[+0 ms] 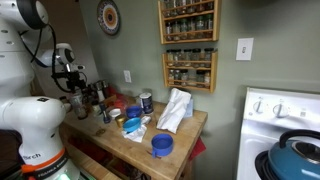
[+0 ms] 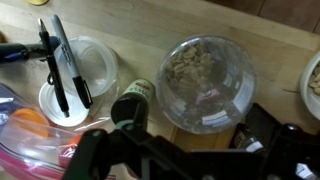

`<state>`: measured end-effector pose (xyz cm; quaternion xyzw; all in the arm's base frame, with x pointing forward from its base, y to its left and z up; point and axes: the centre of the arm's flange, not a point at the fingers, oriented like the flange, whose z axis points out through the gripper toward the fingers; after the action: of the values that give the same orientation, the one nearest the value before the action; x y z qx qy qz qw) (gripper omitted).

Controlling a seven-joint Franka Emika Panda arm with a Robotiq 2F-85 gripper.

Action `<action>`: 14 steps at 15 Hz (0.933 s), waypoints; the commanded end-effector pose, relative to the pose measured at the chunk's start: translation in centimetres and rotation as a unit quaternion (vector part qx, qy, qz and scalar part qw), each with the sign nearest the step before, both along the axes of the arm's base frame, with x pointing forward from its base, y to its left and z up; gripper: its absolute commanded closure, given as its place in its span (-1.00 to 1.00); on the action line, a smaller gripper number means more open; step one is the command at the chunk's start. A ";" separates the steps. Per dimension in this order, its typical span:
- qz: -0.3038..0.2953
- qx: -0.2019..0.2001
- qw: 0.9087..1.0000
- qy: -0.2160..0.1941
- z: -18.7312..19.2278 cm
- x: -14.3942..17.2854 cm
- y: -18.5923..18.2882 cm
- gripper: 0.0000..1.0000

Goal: Pick up the upside down clear container and put it in the wooden storage tray

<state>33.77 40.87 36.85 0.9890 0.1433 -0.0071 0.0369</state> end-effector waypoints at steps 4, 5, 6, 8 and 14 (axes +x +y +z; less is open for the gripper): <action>-0.005 -0.003 0.999 0.049 -1.2 -1.7 0.4 -1.00; -0.008 -0.005 0.999 0.054 -1.3 -1.9 0.3 -1.00; -0.011 -0.003 0.998 0.058 -1.3 -2.2 0.0 -1.00; -0.014 0.007 0.998 0.056 -1.8 -2.2 0.0 -1.00; -0.029 0.006 0.999 0.039 -1.9 -1.8 -0.2 -0.32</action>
<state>32.50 41.18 35.42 0.9905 0.1236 -0.0558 0.0246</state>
